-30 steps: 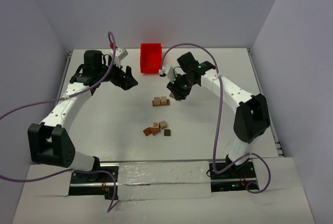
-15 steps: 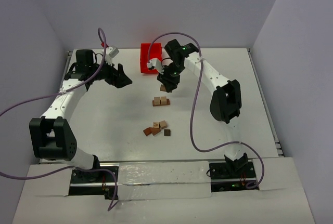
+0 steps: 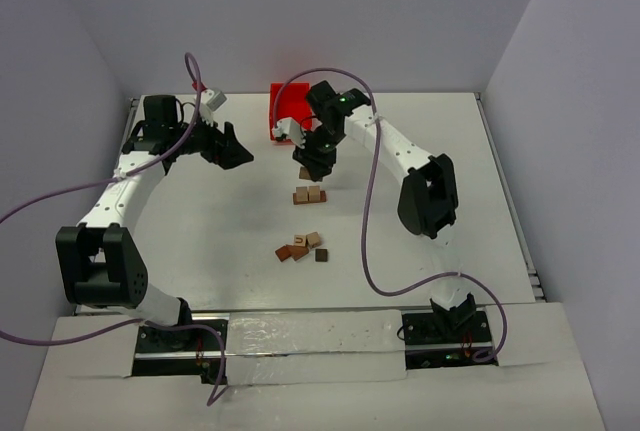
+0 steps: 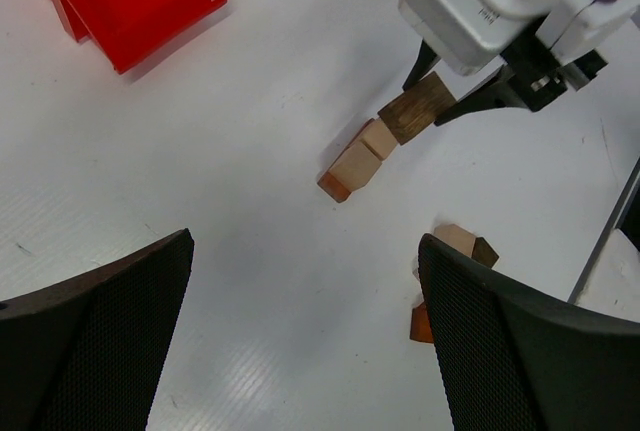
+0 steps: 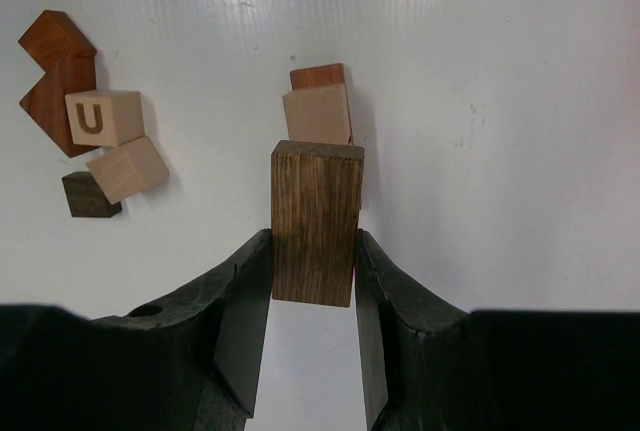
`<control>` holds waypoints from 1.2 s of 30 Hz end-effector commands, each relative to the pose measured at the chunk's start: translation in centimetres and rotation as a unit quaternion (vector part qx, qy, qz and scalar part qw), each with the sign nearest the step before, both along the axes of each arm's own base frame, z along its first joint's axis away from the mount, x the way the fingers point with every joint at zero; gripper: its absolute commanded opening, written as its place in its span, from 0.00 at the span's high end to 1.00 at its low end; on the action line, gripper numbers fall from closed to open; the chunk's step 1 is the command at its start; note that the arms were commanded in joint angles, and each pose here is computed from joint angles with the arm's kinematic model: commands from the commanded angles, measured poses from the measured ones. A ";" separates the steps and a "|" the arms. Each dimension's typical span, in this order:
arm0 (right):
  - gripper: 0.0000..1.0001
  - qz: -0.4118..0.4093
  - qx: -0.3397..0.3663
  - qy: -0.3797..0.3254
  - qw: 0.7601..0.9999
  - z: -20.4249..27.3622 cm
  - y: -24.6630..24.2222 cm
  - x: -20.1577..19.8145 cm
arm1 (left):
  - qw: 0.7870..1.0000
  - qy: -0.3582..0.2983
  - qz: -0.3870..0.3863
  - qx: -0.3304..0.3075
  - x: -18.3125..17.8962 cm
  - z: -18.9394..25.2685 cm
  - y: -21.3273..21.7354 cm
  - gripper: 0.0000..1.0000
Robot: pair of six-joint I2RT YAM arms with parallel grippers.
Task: Build the wood block tower
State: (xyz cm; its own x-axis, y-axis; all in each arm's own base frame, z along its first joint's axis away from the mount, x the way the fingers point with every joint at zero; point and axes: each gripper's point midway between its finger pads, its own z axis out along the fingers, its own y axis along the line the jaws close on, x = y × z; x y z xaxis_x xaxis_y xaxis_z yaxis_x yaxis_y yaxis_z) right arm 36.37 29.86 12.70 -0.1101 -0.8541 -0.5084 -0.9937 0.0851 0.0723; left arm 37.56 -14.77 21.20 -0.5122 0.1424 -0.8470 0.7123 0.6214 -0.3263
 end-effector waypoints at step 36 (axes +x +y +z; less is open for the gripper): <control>0.83 0.038 -0.032 -0.020 0.999 -5.1 1.9 -0.3 | 0.997 -0.010 -0.022 -0.067 1.3 2.9 0.2 0.01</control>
State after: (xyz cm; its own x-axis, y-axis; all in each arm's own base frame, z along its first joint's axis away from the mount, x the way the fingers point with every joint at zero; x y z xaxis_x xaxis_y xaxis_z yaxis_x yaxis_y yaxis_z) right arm 35.70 30.76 7.90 -0.0501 -0.8979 -0.4374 -0.9982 0.0309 0.0509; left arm 38.05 -14.47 21.67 -0.5596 0.0551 -0.8269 0.6981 0.5691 -0.4345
